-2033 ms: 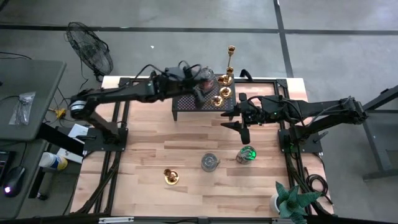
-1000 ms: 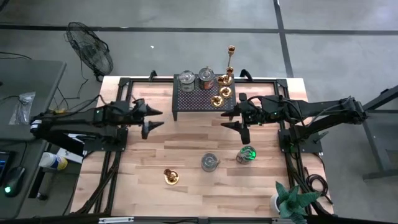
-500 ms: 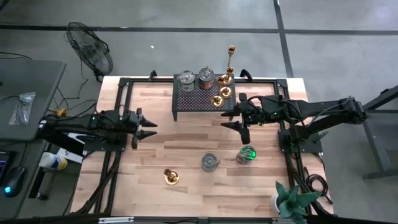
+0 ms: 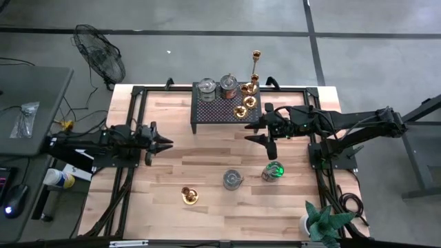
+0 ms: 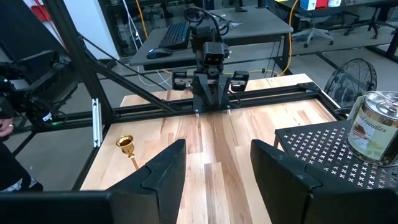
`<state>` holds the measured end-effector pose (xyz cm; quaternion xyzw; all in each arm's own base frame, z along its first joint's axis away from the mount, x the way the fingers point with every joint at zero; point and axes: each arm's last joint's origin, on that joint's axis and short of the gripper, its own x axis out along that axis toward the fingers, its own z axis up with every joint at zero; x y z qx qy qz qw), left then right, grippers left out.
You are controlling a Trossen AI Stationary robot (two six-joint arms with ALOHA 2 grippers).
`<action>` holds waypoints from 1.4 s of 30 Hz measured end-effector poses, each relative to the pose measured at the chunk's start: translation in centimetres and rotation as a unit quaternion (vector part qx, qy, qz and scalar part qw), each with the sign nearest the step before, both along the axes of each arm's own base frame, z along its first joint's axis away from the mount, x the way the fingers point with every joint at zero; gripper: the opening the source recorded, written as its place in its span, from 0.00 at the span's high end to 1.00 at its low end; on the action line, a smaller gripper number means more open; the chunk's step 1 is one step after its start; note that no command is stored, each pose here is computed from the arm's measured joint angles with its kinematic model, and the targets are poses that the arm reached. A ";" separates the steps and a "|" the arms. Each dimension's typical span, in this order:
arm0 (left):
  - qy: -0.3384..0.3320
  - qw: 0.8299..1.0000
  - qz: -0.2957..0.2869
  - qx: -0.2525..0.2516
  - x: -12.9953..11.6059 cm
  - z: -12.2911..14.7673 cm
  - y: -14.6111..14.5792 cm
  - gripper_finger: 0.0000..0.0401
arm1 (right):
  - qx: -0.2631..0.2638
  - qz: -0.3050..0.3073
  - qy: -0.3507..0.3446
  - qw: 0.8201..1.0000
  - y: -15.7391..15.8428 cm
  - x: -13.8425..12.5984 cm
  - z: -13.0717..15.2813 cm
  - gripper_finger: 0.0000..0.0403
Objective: Pick & Place candle stick holders
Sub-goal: Move the brown scented candle to the middle of the table
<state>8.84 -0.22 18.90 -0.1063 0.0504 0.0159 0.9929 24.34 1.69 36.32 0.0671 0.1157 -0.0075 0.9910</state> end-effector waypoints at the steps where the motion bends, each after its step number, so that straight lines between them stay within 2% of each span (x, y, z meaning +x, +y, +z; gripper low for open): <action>1: -0.001 1.000 0.000 0.000 -0.1 -0.1 0.0 0.83 | 0.000 0.000 0.000 1.000 0.0 0.0 0.0 0.57; 9: 0.002 1.000 -0.011 -0.001 0.1 -0.9 -0.1 0.89 | 0.000 0.000 0.000 1.000 0.0 0.0 0.0 0.57; 15: -0.027 0.999 -0.018 -0.002 0.5 -1.3 -0.1 0.94 | 0.000 0.000 0.000 1.000 0.0 0.0 0.0 0.57; 24: -0.023 0.999 -0.018 0.021 0.5 -1.5 -0.1 0.99 | 0.000 0.000 0.000 1.000 0.0 0.0 0.0 0.57; 42: -0.024 0.999 -0.018 0.026 0.5 -1.5 -0.1 1.00 | 0.000 0.000 0.000 1.000 0.0 0.0 0.0 0.57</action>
